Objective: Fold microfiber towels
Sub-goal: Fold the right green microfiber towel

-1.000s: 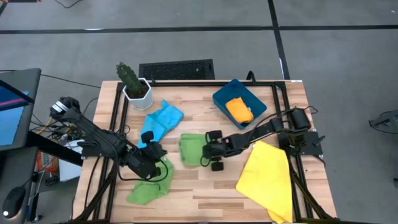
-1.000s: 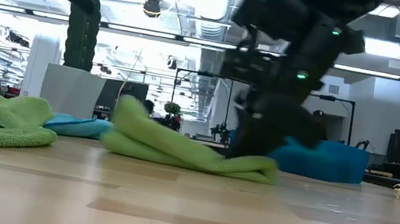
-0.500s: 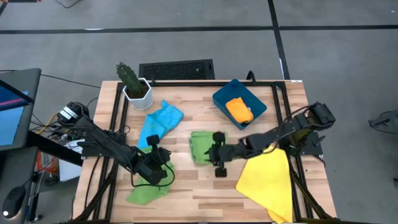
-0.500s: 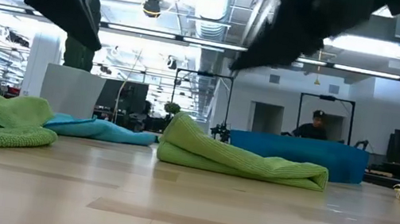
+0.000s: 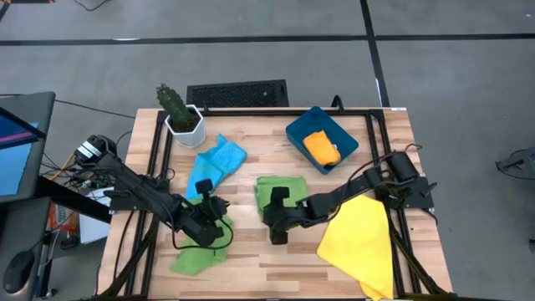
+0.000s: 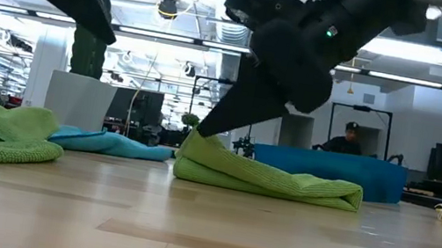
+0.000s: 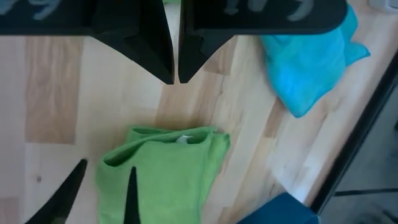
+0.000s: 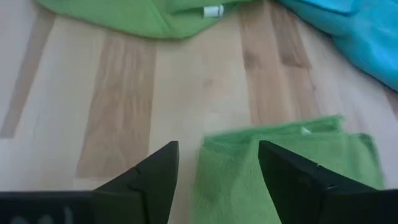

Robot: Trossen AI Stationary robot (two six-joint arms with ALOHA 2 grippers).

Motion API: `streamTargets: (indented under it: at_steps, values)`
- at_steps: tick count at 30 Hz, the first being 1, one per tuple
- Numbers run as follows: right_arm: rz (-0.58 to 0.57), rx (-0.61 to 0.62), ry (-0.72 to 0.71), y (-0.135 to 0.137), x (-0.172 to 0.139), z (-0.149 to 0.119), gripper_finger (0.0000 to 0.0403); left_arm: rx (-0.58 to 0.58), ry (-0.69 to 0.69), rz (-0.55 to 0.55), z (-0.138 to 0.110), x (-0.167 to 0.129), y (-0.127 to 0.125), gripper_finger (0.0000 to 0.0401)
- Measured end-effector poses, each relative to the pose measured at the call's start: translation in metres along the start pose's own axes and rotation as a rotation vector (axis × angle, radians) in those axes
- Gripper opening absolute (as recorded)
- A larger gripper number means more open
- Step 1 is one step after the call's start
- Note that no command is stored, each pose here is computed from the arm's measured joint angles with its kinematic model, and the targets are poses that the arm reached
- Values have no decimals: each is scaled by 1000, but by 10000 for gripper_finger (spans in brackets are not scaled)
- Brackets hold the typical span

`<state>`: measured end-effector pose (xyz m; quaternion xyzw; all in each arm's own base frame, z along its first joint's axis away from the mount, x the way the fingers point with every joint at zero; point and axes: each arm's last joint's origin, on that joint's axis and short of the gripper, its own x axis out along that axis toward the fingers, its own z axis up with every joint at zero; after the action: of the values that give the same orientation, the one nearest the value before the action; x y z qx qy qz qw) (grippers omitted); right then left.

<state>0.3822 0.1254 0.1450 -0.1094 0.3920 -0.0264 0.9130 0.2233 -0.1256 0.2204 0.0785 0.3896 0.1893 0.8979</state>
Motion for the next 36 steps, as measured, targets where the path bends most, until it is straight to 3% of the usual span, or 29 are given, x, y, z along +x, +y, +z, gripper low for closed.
streamTargets:
  at_steps: [7,10,16,18,24,27,29,32,36]
  values:
    - [-19,18,34,0,9,0,213,6,3,-2,0,0,0,15]
    - [-34,15,41,-1,8,2,164,6,4,-2,0,0,0,15]
    - [-74,12,53,-10,1,7,24,1,3,-2,0,0,0,15]
    - [-106,-7,68,-12,2,5,14,-1,3,-3,0,0,0,15]
    - [-444,-1,132,-36,-28,5,11,5,-3,2,0,0,0,15]
    - [-702,74,129,-56,-52,4,9,6,-8,9,0,0,0,16]
    - [-780,136,97,-65,-62,6,13,6,-10,13,0,0,0,16]
    - [-678,151,59,-65,-61,15,14,6,-11,13,0,0,0,16]
    - [-475,98,58,-54,-32,17,9,-7,-12,13,0,0,0,16]
